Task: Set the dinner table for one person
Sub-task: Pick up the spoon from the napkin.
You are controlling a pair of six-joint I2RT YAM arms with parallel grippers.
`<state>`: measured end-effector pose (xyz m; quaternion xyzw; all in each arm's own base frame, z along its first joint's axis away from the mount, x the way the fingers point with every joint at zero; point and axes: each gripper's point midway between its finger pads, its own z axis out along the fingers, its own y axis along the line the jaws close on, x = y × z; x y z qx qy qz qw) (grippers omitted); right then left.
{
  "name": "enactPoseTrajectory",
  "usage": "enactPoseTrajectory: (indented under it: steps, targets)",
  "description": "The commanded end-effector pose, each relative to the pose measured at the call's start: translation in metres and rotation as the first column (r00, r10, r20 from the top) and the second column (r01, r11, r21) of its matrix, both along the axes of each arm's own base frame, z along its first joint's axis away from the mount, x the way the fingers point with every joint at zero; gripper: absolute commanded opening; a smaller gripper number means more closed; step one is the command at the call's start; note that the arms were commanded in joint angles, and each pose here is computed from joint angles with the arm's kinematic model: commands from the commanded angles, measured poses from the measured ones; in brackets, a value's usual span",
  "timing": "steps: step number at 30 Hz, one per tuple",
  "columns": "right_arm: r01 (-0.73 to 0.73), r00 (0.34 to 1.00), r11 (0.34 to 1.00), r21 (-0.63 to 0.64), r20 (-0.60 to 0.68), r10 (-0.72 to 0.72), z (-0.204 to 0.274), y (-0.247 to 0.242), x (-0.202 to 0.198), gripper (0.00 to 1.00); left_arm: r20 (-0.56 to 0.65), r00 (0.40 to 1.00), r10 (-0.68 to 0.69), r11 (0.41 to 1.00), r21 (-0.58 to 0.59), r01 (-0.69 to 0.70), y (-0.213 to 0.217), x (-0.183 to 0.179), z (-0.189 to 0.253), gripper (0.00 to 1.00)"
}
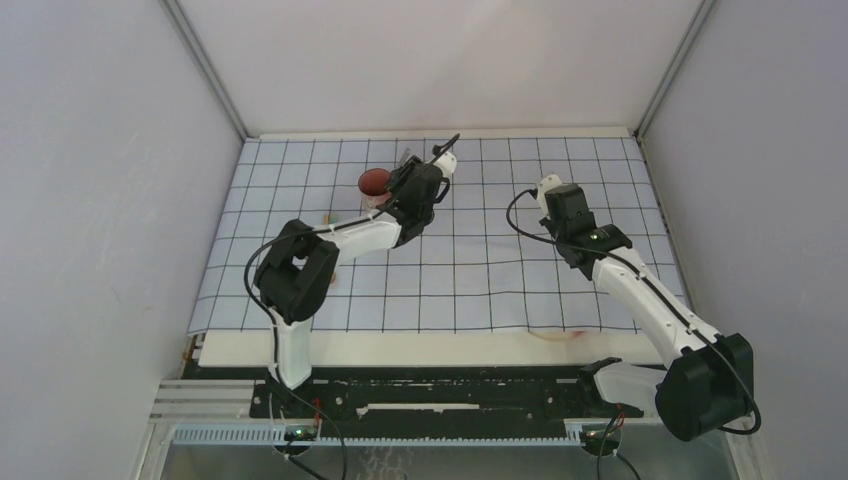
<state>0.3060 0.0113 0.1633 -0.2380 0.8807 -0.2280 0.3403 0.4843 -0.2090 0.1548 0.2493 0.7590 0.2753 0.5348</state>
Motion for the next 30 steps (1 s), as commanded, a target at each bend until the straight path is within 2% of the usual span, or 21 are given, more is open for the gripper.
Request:
enactPoseTrajectory:
  steps: [1, 11, 18, 25, 28, 30]
  targets:
    - [0.002, 0.997, 1.0, -0.007, 0.073, -0.002, 0.021, 0.003, 0.015, 0.13, 0.106, 0.994, -0.007, 0.999, -0.036, 0.011, -0.01, 0.02, 0.037, 0.39]
    - [0.012, 0.996, 1.0, -0.02, 0.083, -0.011, 0.026, 0.0, 0.016, 0.13, 0.103, 0.995, 0.015, 1.0, -0.025, -0.012, -0.002, 0.038, 0.029, 0.38]
    - [0.013, 0.997, 1.0, -0.014, 0.082, -0.012, 0.026, 0.001, 0.015, 0.13, 0.111, 0.993, 0.042, 0.999, -0.02, -0.039, 0.01, 0.041, 0.034, 0.33]
    - [0.013, 0.997, 1.0, -0.016, 0.082, -0.012, 0.025, 0.001, 0.016, 0.12, 0.106, 0.992, 0.062, 0.998, -0.016, -0.061, 0.016, 0.037, 0.036, 0.21]
    - [0.012, 0.997, 1.0, -0.01, 0.082, -0.011, 0.025, 0.002, 0.017, 0.12, 0.102, 0.993, 0.061, 0.998, -0.01, -0.06, 0.017, 0.036, 0.035, 0.02]
    - [0.012, 0.997, 1.0, -0.01, 0.078, -0.011, 0.024, 0.002, 0.016, 0.12, 0.095, 0.994, 0.054, 0.999, -0.003, -0.054, 0.016, 0.037, 0.035, 0.0]
